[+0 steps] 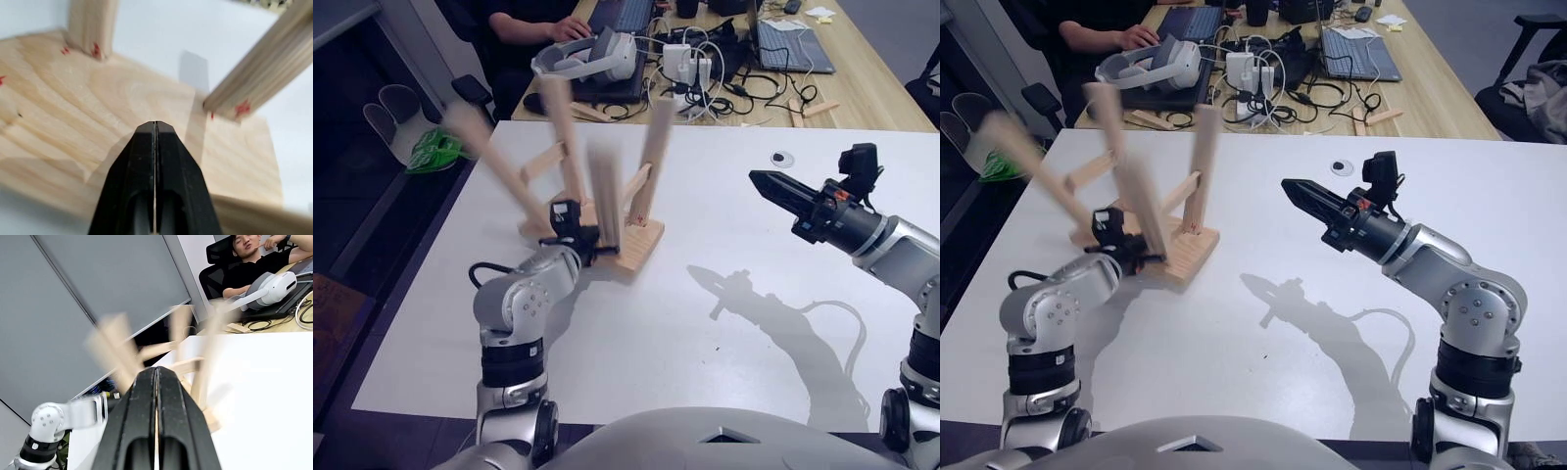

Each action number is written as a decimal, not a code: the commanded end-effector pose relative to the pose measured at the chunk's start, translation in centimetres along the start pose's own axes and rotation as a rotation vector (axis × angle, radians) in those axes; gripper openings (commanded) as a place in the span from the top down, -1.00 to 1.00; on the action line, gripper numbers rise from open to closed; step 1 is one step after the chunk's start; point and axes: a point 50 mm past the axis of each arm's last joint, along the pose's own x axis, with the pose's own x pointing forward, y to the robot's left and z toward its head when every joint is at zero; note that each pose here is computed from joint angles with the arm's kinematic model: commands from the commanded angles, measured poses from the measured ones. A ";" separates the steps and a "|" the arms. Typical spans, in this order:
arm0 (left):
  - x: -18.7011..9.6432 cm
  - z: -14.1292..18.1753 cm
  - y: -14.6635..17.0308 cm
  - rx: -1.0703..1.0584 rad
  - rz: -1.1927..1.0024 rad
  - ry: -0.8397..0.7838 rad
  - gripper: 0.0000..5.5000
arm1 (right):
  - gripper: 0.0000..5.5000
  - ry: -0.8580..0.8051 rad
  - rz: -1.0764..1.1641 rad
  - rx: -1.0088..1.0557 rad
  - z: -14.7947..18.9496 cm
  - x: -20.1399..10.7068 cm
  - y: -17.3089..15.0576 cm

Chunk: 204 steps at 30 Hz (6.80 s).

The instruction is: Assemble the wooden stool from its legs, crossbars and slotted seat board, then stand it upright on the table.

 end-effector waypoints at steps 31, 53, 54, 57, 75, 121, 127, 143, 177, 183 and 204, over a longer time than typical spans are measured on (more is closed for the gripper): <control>-0.2 1.4 -15.1 0.293 -0.642 -0.025 0.99 | 1.00 -0.230 0.023 -0.245 8.2 4.0 2.8; 0.4 5.7 -8.8 0.003 -0.179 -0.468 0.99 | 1.00 0.174 0.186 -0.396 3.1 4.2 5.9; 0.5 5.5 -8.6 -0.008 -0.169 -0.461 0.99 | 1.00 0.266 0.152 -0.377 1.3 3.5 4.7; 0.7 5.6 -9.0 -0.018 -0.178 -0.458 0.99 | 1.00 0.447 0.053 -0.393 -2.0 2.6 1.9; 1.9 3.6 -10.9 0.087 -0.262 -0.348 0.99 | 1.00 0.021 0.453 -0.470 8.0 6.8 9.4; 2.4 3.1 -10.8 0.073 -0.265 -0.289 0.99 | 1.00 0.314 -0.471 -0.181 -1.8 10.4 -9.3; 1.9 3.7 -11.4 0.096 -0.308 -0.349 0.99 | 1.00 0.006 -0.313 -0.423 3.1 11.8 -5.3; -9.0 21.2 -5.6 0.236 0.284 -1.393 0.99 | 1.00 -0.535 -0.484 -1.077 9.6 8.8 0.6; 0.8 -2.3 -3.5 0.460 -0.289 0.162 0.99 | 1.00 0.453 -0.810 -0.394 -6.1 -3.0 -5.2; -0.2 -2.5 -3.9 0.505 -0.296 0.151 0.99 | 1.00 0.598 -0.657 -0.425 -6.6 -6.3 -6.3; -1.0 -3.7 -3.5 0.627 -0.320 0.218 0.99 | 1.00 0.723 -0.400 -0.428 -7.0 -7.5 -10.1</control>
